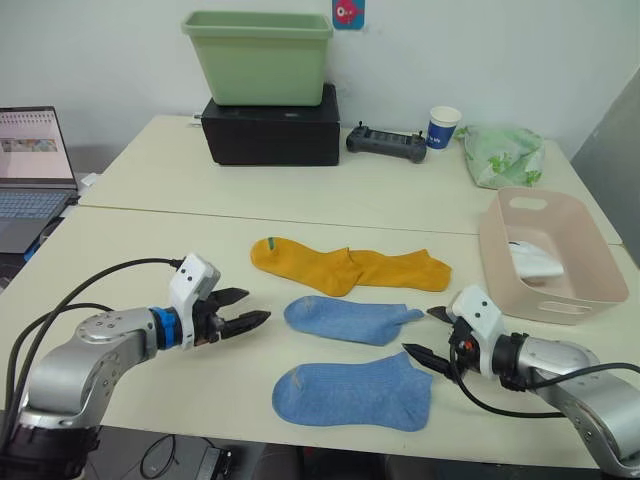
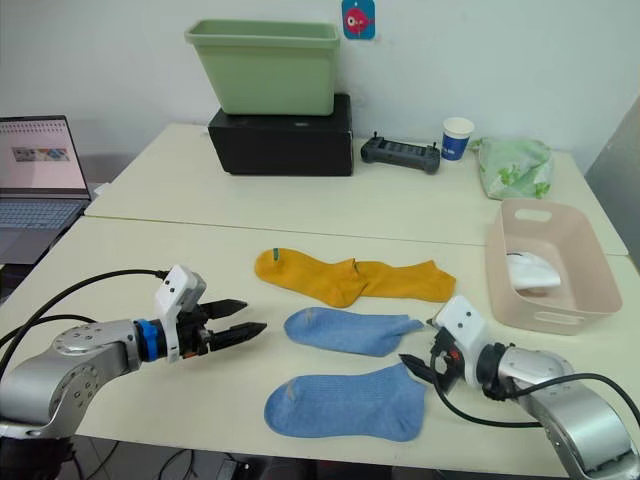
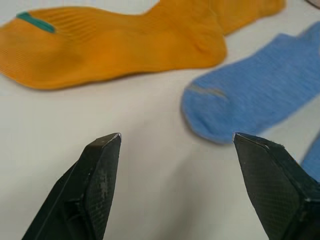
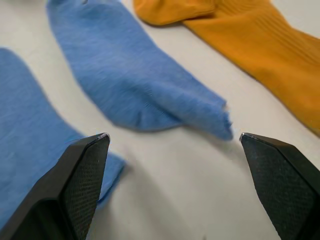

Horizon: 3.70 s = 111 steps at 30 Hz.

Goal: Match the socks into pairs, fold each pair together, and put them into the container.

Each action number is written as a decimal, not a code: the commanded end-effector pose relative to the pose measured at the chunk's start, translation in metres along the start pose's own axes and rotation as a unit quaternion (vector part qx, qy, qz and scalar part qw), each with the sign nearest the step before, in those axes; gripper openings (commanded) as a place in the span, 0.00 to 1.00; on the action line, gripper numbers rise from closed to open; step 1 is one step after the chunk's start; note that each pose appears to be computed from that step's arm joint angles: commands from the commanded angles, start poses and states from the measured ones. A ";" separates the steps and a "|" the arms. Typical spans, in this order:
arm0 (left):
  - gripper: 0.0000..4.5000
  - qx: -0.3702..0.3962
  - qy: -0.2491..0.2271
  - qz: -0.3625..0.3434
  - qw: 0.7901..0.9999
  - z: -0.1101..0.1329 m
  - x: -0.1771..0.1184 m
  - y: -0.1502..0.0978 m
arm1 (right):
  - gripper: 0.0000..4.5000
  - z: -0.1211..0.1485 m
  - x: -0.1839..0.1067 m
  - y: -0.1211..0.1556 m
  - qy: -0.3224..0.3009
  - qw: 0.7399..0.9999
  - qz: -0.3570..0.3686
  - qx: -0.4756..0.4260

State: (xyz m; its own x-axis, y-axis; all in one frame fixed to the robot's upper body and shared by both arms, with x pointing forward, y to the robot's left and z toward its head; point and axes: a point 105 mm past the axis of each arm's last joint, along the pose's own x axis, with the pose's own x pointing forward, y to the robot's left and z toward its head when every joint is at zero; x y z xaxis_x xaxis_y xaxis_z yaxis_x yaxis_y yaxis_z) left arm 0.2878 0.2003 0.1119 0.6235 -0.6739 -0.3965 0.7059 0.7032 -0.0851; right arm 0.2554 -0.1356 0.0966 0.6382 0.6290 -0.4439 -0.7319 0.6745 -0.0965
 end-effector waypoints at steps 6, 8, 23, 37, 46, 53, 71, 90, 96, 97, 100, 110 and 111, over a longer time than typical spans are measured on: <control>0.82 0.007 0.016 -0.029 0.999 -0.008 0.050 0.000 | 1.00 0.006 0.013 -0.012 -0.023 0.999 -0.030 0.012; 0.78 0.004 0.024 -0.049 0.999 -0.010 0.057 -0.004 | 1.00 0.006 0.014 -0.012 -0.023 0.999 -0.030 0.025; 0.00 -0.008 0.047 -0.100 0.994 -0.027 0.072 -0.032 | 0.39 0.006 0.028 0.008 -0.013 0.998 0.015 0.060; 0.00 -0.036 -0.019 0.014 0.999 -0.020 0.044 -0.014 | 0.00 0.022 0.033 -0.003 0.003 0.999 0.034 -0.021; 0.00 -0.035 -0.018 0.068 0.997 -0.028 0.030 -0.004 | 0.00 0.024 0.039 -0.020 0.054 0.997 0.043 -0.037; 0.00 -0.036 -0.022 0.089 0.995 -0.028 0.032 0.001 | 0.38 0.015 0.029 -0.031 0.082 0.995 0.024 -0.049; 0.45 -0.095 -0.025 0.004 0.995 -0.023 0.019 -0.021 | 1.00 0.019 0.013 -0.018 -0.011 0.999 0.022 0.030; 0.67 -0.148 0.033 -0.058 0.987 -0.038 0.067 -0.060 | 0.91 -0.002 0.036 -0.027 -0.010 0.997 -0.001 0.082; 0.27 -0.145 0.013 -0.062 0.987 -0.031 0.066 -0.063 | 0.47 0.007 0.036 -0.011 -0.027 0.997 0.033 0.068; 0.22 -0.144 0.007 -0.057 0.988 -0.029 0.064 -0.060 | 0.41 0.007 0.036 -0.010 -0.027 0.997 0.034 0.068; 0.00 -0.142 -0.005 -0.048 0.989 -0.024 0.056 -0.055 | 0.15 0.009 0.033 -0.006 -0.029 0.997 0.038 0.066; 0.00 -0.126 -0.043 -0.040 0.990 0.000 0.043 -0.050 | 0.00 0.019 0.022 -0.006 -0.018 0.998 0.037 0.057; 0.00 -0.124 -0.047 -0.039 0.990 0.003 0.044 -0.050 | 0.00 0.014 0.020 -0.006 0.007 0.998 0.034 0.058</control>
State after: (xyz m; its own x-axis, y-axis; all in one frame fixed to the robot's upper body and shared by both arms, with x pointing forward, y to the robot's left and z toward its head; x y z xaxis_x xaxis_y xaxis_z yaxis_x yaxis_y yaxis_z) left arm 0.2782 0.1378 0.0845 0.5905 -0.7309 -0.3421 0.6317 0.6825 -0.3678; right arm 0.2768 -0.1183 0.0891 0.5747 0.6849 -0.4479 -0.7398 0.6688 0.0733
